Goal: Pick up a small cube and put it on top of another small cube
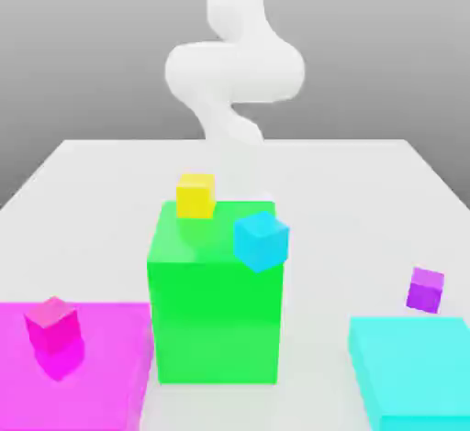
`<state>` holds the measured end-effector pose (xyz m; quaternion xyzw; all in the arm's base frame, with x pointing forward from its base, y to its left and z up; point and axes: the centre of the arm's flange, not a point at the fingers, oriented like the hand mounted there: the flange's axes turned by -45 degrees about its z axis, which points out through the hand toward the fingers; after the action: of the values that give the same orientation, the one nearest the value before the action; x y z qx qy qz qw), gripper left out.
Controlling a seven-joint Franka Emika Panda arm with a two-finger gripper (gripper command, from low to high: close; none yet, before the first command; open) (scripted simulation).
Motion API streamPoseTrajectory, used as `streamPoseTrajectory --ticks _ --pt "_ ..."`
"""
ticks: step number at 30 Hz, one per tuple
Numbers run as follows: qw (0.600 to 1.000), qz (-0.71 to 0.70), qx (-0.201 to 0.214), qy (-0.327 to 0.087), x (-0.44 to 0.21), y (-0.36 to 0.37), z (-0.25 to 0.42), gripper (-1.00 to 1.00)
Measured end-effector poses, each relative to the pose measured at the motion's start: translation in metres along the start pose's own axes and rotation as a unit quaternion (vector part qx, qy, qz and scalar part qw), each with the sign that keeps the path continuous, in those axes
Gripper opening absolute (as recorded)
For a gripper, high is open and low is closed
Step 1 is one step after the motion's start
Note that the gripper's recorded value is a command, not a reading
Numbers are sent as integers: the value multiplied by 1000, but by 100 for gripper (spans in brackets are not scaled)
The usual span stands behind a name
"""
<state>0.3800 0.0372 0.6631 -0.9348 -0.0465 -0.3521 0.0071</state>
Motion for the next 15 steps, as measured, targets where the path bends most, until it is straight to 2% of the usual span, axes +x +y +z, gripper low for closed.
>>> streamPoseTrajectory --ticks 7,15 --pt "981 -146 68 -108 -60 -119 145 0" --pt "914 -316 135 -215 -208 -245 245 0"
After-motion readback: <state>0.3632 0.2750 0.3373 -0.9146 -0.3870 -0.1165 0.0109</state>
